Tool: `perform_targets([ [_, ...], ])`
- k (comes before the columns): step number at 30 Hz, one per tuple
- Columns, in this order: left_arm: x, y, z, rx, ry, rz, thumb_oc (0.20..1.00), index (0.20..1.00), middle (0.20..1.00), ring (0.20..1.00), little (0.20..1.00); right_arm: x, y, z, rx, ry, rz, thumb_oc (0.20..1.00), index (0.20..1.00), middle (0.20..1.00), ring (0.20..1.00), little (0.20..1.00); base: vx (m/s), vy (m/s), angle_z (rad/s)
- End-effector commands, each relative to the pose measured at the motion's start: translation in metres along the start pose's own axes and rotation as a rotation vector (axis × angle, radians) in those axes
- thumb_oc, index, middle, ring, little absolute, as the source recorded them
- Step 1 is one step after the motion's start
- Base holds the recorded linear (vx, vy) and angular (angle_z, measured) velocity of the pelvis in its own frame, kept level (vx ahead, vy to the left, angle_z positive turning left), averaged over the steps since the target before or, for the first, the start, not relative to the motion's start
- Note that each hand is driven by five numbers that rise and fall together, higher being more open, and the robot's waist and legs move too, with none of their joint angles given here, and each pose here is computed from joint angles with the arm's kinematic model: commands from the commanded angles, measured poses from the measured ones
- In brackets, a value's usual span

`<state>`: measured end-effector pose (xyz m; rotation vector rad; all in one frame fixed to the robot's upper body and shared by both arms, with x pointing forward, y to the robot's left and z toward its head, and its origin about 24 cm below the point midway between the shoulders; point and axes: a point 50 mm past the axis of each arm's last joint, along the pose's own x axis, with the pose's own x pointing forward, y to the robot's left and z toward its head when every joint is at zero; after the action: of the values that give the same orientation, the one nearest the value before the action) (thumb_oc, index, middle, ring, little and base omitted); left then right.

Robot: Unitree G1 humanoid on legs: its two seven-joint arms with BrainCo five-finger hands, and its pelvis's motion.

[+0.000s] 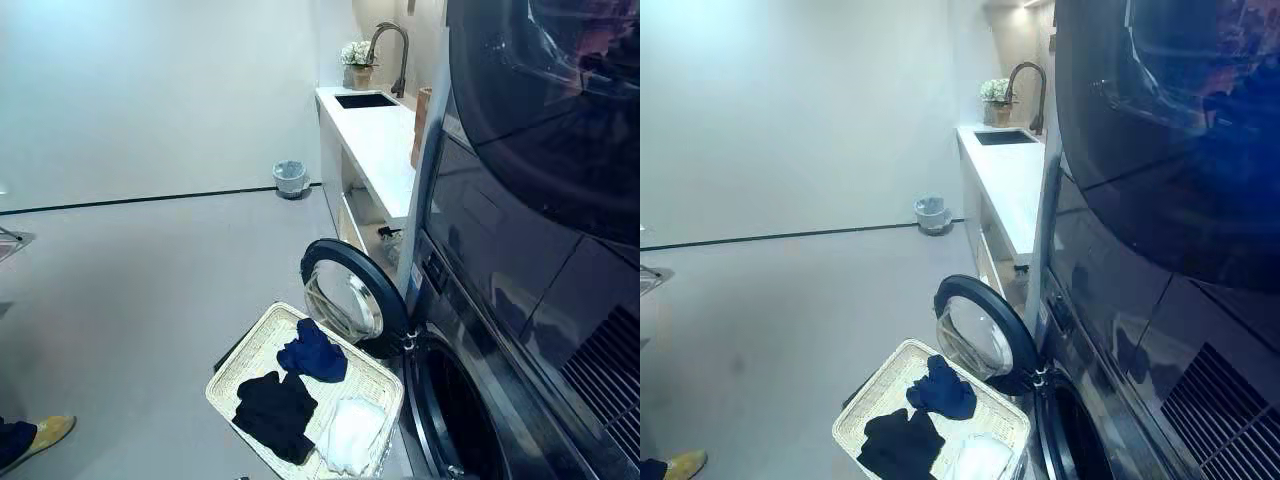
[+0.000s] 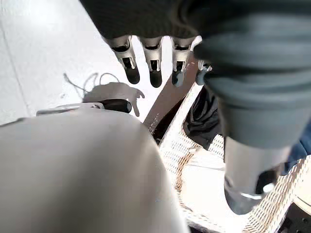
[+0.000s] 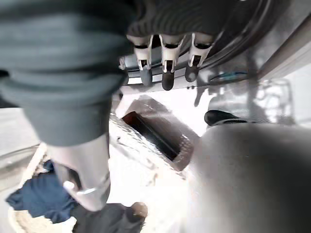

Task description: Put the clothes into the washing machine.

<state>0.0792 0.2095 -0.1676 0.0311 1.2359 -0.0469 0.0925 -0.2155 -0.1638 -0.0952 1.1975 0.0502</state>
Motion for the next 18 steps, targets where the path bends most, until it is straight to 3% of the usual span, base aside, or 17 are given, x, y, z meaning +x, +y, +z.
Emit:
perform_targets([
  [1,0.006,-0.014,0.021,-0.001,-0.052,-0.039,1.0,1.0,1.0,1.0,1.0,0.007,0.013,0.024,-0.063,-0.03,0.017,1.0,1.0,1.0,1.0,1.0,0.24,0.052,0.06],
  [18,0.004,0.003,0.037,0.019,-0.126,0.156,1.0,1.0,1.0,1.0,1.0,0.005,0.011,0.015,-0.064,0.045,0.086,1.0,1.0,1.0,1.0,1.0,0.02,0.012,0.0],
])
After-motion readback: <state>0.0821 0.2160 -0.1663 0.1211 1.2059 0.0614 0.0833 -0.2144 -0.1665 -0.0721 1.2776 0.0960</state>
